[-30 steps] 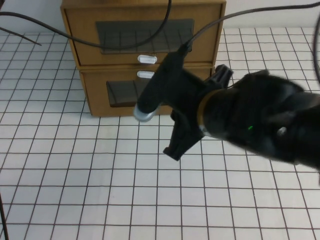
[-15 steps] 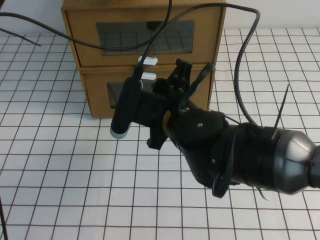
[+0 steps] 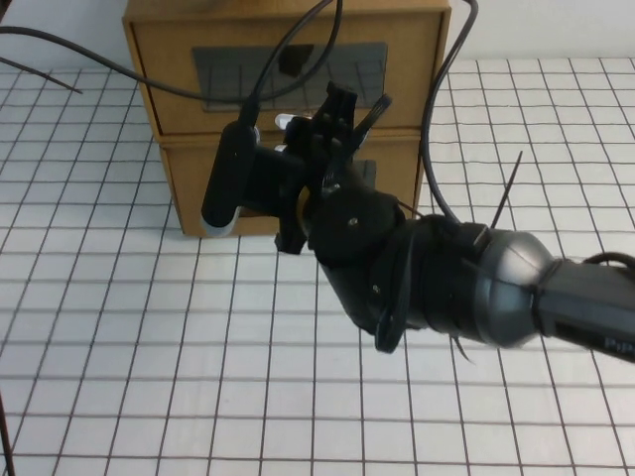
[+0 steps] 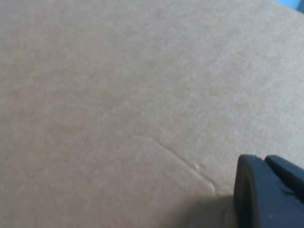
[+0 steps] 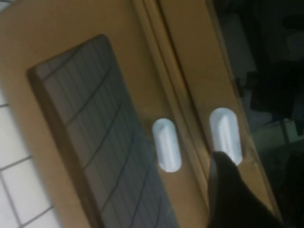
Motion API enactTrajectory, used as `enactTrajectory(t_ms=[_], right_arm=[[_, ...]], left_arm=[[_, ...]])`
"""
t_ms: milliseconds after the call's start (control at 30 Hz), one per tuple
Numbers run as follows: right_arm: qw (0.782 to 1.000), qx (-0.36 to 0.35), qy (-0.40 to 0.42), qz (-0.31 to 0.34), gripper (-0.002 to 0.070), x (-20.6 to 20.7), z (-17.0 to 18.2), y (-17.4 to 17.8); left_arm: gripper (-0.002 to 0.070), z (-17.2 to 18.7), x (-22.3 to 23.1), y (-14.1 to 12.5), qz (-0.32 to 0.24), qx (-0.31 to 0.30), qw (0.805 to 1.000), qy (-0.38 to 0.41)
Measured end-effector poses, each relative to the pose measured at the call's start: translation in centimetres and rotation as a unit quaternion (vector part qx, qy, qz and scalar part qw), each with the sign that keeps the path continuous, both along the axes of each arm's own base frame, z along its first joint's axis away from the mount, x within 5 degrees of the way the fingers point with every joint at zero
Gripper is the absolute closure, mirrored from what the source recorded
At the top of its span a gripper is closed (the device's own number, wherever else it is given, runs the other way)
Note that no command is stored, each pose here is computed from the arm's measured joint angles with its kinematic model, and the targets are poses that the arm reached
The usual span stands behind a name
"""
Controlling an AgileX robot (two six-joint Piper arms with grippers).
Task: Open the shoe box
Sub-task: 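Pull the top drawer of the cardboard box fully open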
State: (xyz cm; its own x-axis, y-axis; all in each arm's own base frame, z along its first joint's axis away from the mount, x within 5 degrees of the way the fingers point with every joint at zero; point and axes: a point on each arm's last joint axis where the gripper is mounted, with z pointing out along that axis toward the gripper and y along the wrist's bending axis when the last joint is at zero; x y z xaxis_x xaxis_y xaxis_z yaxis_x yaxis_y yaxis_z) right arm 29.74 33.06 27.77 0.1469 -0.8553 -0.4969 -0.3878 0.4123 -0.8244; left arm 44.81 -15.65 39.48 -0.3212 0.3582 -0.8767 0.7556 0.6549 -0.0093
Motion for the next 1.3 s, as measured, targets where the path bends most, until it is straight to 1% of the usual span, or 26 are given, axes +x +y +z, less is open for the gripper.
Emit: enactTrajectory(t_ms=[200,433,533,833,1100,1300], right_arm=[[1.0,-0.002,-0.002,-0.008,0.0444,1.3,-0.1,-0.4],[0.999,0.007,0.015,0.029,0.0444,1.6,-0.3,-0.1],[0.999,0.008,0.017,0.035,0.0444,1.8,-0.3,-0.2],[0.999,-0.003,0.022,0.03,0.0444,2.7,-1.4,-0.3],[1.0,0.001,0.016,0.023,0.0444,4.1,-1.8,0.5],[0.999,-0.025,0.011,0.023,0.0444,4.4,-2.5,0.6]], left_arm=[[0.0677,0.0,0.0,0.0,0.002,-0.003,1.0,0.005],[0.0677,-0.1,-0.3,0.0,0.0,0.001,1.0,0.019],[0.0677,-0.1,-0.3,0.0,0.001,0.0,1.0,0.021],[0.0677,0.0,-0.3,0.1,0.003,-0.001,1.0,0.023],[0.0677,0.0,-0.3,0.1,0.004,-0.002,1.0,0.024],[0.0677,0.0,-0.3,0.1,0.004,-0.002,1.0,0.024]])
